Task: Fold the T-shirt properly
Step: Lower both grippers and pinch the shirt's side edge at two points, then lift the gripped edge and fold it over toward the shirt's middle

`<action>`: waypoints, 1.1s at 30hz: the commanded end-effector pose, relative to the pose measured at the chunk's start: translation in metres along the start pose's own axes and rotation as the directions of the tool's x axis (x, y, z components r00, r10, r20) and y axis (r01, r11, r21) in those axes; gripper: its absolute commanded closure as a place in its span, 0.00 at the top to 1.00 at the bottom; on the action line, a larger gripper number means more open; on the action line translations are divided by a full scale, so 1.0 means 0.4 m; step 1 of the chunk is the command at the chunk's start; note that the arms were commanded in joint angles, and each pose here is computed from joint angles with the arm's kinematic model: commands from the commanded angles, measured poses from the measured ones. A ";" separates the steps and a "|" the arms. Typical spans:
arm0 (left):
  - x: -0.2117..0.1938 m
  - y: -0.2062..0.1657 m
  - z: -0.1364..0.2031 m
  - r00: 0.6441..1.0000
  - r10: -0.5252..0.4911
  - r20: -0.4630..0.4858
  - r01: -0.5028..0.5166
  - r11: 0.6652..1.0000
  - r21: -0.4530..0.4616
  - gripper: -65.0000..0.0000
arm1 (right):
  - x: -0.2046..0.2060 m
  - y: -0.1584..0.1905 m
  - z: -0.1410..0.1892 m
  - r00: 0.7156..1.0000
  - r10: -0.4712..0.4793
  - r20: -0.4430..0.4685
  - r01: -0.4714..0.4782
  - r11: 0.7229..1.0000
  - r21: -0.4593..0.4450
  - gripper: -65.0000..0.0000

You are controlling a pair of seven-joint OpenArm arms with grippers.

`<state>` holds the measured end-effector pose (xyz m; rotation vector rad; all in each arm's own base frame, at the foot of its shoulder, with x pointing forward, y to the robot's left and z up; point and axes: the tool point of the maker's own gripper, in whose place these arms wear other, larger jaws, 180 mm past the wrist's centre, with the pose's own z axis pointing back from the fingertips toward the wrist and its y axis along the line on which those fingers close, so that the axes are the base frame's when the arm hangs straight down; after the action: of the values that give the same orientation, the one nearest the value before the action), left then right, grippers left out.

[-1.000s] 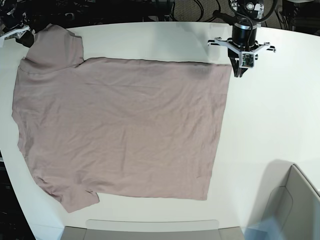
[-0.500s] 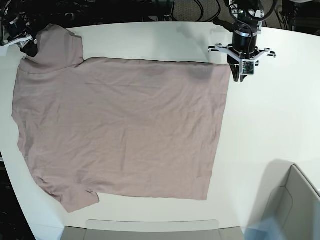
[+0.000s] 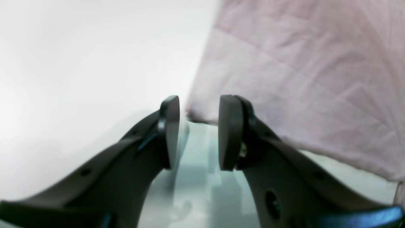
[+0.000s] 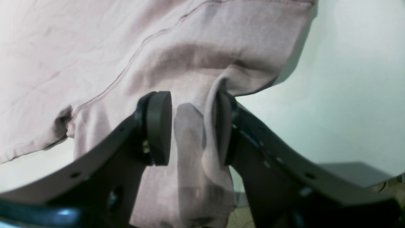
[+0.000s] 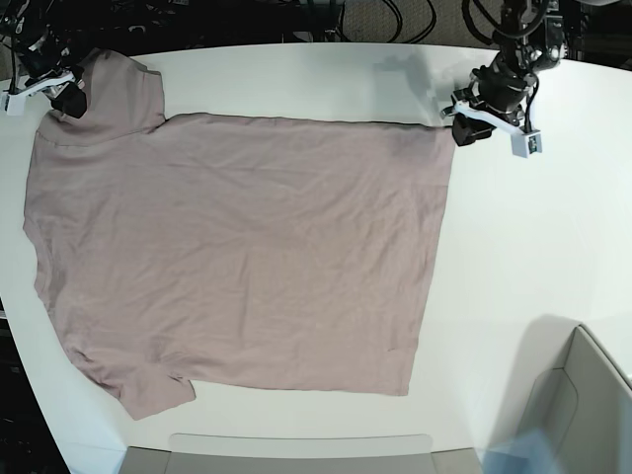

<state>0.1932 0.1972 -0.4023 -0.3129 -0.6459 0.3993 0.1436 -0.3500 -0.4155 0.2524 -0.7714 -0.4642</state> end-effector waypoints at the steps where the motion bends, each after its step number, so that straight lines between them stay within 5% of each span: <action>1: 0.010 -0.009 -0.007 1.000 0.027 0.005 -0.027 0.999 -0.036 0.33 | -0.051 -0.022 0.008 0.995 0.021 -0.102 -0.025 0.999 -0.036 0.36; 18: -0.065 -0.012 -0.109 0.988 0.099 -0.121 -0.106 0.993 -0.049 0.33 | -0.120 0.053 -0.035 0.980 0.059 -0.190 -0.050 0.997 0.050 0.36; 21: -0.074 -0.024 -0.112 0.987 0.093 -0.131 -0.102 0.993 -0.058 0.29 | -0.126 0.055 -0.034 0.978 0.061 -0.197 -0.052 0.997 0.053 0.28; 26: -0.075 -0.014 -0.108 0.987 0.091 -0.131 -0.098 0.994 -0.049 0.11 | -0.125 0.051 -0.032 0.979 0.060 -0.195 -0.051 0.997 0.049 0.00; 29: -0.085 0.009 -0.106 0.985 0.104 -0.138 -0.109 0.994 -0.026 0.00 | -0.131 0.046 -0.020 0.977 0.067 -0.200 -0.059 0.997 0.045 0.00; 33: -0.073 0.083 -0.084 0.982 0.152 -0.108 -0.148 0.988 0.042 0.00 | -0.128 0.078 0.005 0.974 0.116 -0.193 -0.105 0.992 0.069 0.00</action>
<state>0.1966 0.1949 -0.4486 -0.4178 -0.5515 0.5319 0.1396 -0.2959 -0.4206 0.3356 -0.6977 -0.3113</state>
